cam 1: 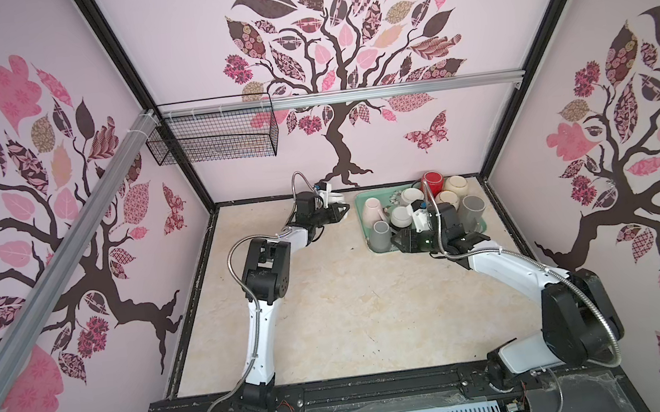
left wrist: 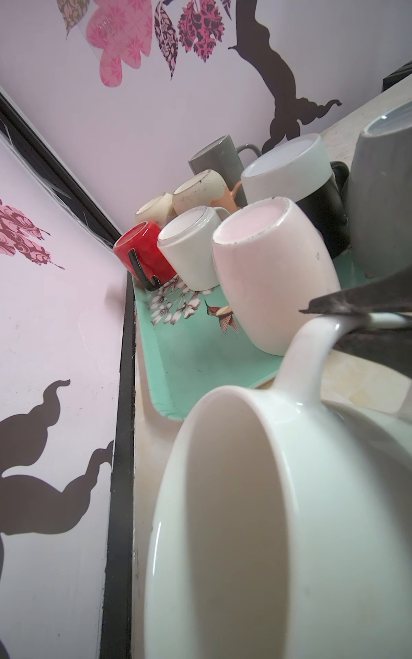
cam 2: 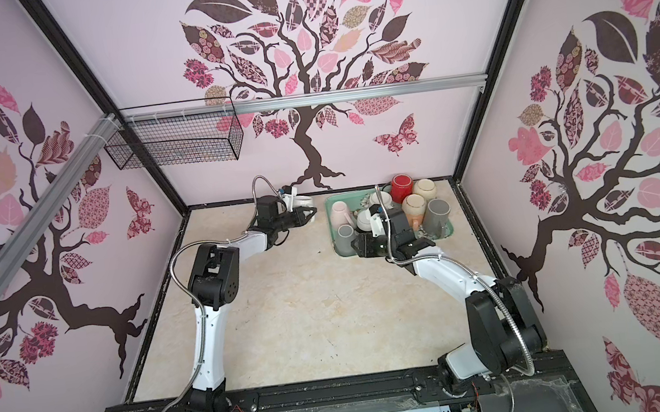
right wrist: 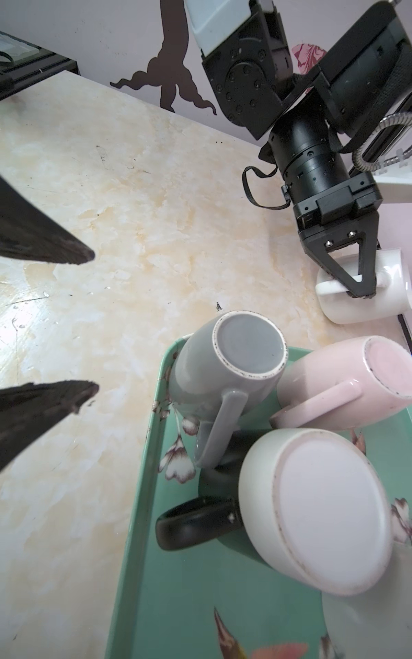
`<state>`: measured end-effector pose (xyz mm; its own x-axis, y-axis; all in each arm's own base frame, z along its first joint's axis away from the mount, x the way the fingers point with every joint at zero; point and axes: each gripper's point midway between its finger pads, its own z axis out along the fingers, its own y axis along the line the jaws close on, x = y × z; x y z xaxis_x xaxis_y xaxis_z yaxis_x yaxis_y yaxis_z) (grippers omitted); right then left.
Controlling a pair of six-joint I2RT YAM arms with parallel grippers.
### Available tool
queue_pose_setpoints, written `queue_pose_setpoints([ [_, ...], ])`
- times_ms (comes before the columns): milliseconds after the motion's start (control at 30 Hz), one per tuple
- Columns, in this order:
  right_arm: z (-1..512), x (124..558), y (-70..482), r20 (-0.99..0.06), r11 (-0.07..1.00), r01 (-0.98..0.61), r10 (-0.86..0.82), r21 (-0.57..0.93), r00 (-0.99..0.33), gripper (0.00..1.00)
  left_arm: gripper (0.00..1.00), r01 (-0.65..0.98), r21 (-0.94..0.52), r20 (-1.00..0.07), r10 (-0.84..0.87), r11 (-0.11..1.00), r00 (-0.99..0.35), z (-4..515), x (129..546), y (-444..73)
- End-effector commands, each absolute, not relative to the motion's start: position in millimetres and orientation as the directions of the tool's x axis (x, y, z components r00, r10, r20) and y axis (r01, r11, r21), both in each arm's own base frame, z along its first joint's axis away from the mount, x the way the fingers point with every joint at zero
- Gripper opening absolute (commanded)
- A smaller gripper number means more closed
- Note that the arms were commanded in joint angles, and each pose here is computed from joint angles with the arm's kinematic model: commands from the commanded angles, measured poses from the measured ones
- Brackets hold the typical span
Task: Turn the mug right side up
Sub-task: 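Lower the white mug beside the tray with left gripper while right gripper moves to tray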
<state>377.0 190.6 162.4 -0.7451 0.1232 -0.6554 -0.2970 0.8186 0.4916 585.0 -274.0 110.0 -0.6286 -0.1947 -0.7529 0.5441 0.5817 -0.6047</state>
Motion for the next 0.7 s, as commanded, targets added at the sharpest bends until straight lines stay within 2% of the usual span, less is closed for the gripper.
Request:
queue_pose_setpoints([
  [0, 175.9, 378.0, 188.6, -0.687, 0.823, -0.318, 0.116, 0.471, -0.718, 0.55, 0.08, 0.591, -0.555, -0.808, -0.209, 0.586, -0.551, 132.7, 579.8, -267.7],
  [233, 178.1, 371.0, 185.8, -0.693, 0.823, -0.32, 0.118, 0.469, -0.712, 0.55, 0.14, 0.551, -0.562, -0.794, -0.215, 0.616, -0.569, 114.4, 563.2, -257.5],
  [467, 178.2, 364.5, 182.3, -0.693, 0.825, -0.314, 0.125, 0.469, -0.71, 0.55, 0.3, 0.509, -0.581, -0.775, -0.242, 0.635, -0.584, 102.7, 551.1, -248.7],
  [667, 179.4, 361.2, 180.1, -0.697, 0.828, -0.312, 0.126, 0.466, -0.706, 0.56, 0.38, 0.485, -0.584, -0.77, -0.254, 0.651, -0.585, 103.5, 543.7, -242.5],
])
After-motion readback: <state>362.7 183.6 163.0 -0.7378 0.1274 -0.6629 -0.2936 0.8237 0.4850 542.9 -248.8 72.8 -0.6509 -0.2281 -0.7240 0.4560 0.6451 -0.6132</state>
